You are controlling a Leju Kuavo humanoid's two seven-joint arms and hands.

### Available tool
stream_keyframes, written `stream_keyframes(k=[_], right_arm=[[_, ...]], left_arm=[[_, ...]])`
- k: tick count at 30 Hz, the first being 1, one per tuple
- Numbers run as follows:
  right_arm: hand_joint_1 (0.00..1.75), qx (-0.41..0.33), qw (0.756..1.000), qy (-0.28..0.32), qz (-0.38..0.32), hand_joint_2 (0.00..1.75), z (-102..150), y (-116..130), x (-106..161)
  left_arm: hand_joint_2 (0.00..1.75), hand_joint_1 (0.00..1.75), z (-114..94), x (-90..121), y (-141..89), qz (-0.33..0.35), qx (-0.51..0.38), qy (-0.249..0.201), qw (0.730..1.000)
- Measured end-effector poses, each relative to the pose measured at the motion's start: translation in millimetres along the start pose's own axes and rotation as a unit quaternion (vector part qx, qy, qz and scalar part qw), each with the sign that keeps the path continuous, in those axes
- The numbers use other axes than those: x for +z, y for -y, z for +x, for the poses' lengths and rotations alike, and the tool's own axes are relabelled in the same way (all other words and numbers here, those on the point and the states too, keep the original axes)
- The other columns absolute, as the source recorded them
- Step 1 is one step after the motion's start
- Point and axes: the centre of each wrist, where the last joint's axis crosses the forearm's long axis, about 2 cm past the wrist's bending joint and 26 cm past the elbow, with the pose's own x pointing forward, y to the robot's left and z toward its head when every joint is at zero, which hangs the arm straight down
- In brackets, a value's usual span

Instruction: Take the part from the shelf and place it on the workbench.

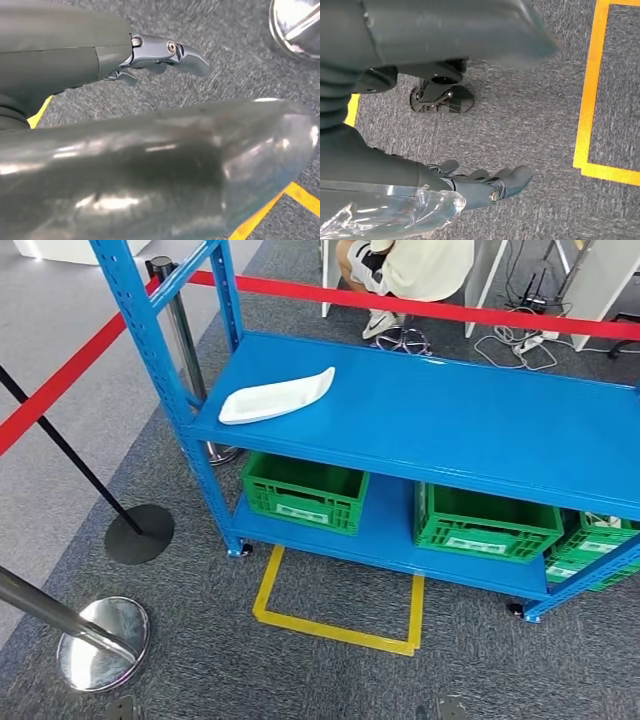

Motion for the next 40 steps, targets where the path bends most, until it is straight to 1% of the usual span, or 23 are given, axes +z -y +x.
stream_keyframes(k=[1,5,9,17,23,32,40], right_arm=[[0.00,-0.002,1.000,0.000,0.000,1.75,0,0,0],[0.00,-0.008,1.000,-0.001,-0.004,1.75,0,2,-1],[0.00,-0.010,1.000,-0.021,-0.010,0.00,-4,6,0],[0.00,-0.027,0.997,-0.067,-0.008,0.00,-14,15,4],[0.00,-0.033,0.995,-0.089,-0.002,0.00,-19,21,6],[0.00,-0.044,0.989,-0.139,0.018,0.00,-31,31,11],[0.00,-0.051,0.982,-0.176,0.038,0.00,-39,37,16]], left_arm=[[1.75,0.00,0,0,0,-0.001,0.001,-0.001,1.000],[1.75,0.00,0,0,0,-0.004,0.000,-0.014,1.000],[0.00,0.00,-1,-1,-6,-0.010,-0.005,-0.041,0.999],[0.00,0.00,-3,-4,-22,-0.016,-0.021,-0.063,0.998],[0.00,0.00,-3,-7,-33,-0.022,-0.036,-0.073,0.996],[0.00,0.00,-4,-9,-52,-0.038,-0.069,-0.096,0.992],[0.00,0.00,-6,-9,-62,-0.056,-0.099,-0.116,0.987]])
